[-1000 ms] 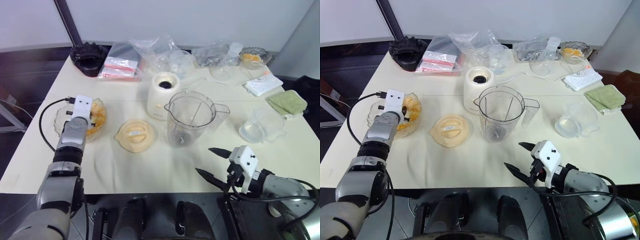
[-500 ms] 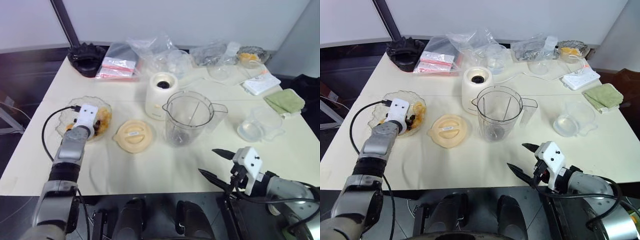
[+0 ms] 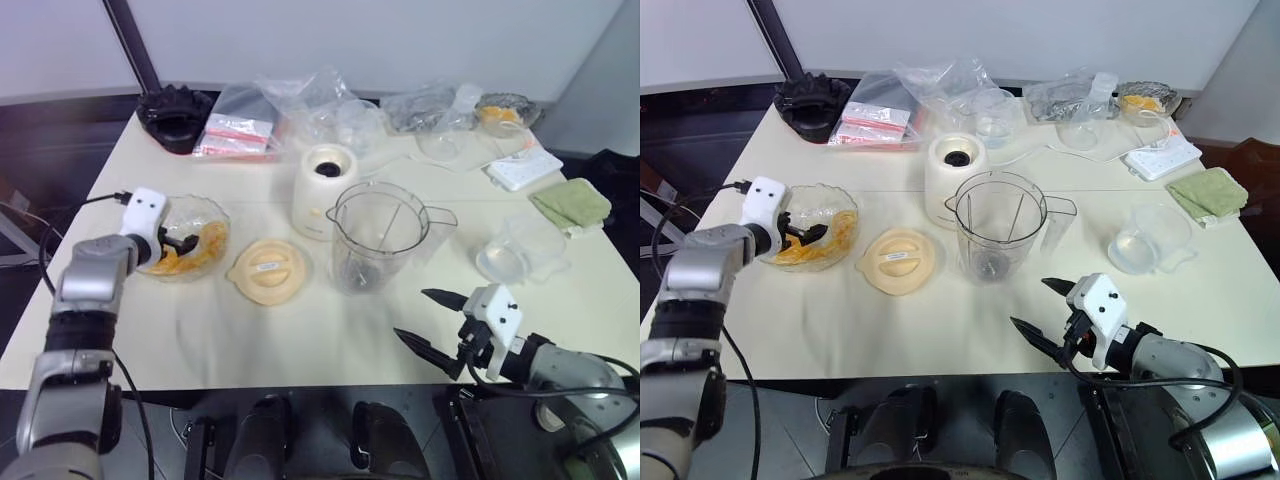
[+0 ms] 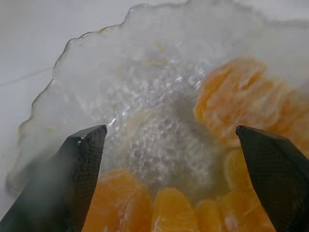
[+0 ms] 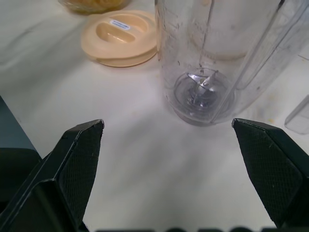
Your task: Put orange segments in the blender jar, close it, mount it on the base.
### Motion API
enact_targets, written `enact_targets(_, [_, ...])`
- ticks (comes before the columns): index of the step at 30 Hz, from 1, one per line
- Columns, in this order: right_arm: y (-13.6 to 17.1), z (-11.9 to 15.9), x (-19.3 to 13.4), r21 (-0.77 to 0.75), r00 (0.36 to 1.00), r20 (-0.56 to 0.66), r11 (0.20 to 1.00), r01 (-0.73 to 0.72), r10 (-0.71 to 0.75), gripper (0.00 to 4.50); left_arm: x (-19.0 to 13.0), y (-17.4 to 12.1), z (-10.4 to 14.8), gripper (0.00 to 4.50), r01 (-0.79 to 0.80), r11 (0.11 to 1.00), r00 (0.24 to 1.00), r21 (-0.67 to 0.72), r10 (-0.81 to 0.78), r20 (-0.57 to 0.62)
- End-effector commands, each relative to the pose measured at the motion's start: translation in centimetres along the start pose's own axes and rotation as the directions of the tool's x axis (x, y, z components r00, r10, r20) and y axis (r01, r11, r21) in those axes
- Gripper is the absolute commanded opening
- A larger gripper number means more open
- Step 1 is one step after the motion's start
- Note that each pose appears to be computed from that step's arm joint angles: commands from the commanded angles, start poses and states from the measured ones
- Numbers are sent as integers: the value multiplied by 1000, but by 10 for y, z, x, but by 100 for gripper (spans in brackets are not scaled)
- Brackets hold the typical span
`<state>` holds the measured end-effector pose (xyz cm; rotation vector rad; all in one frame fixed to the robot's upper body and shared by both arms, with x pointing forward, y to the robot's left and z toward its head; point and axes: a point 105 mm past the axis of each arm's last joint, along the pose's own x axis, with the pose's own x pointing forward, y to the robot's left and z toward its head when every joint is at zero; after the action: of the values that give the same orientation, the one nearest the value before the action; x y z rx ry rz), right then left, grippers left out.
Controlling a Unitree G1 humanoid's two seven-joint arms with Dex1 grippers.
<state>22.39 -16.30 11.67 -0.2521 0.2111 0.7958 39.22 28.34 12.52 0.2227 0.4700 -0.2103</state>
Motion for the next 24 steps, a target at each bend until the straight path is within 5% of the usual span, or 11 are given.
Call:
enact_targets(1, [2,12,-4,-22,1000,25,1000,-9,9,450,-2,4,31,447,60,998,998,-1,-60,14])
enact_targets(5, [7,19,-9,-25,999,28,1000,-19,20,450,-2,-3,48,447,190,975,982,112,-187,-42])
enact_targets(10, [17,23,-11,-21,999,34,1000,-21,22,450,2,-17,40,447,373,875,926,307,-330,-184])
enact_targets(24, [25,41,-20,20,996,85,999,26,-27,450,25,-20,36,447,340,852,939,397,-282,-198])
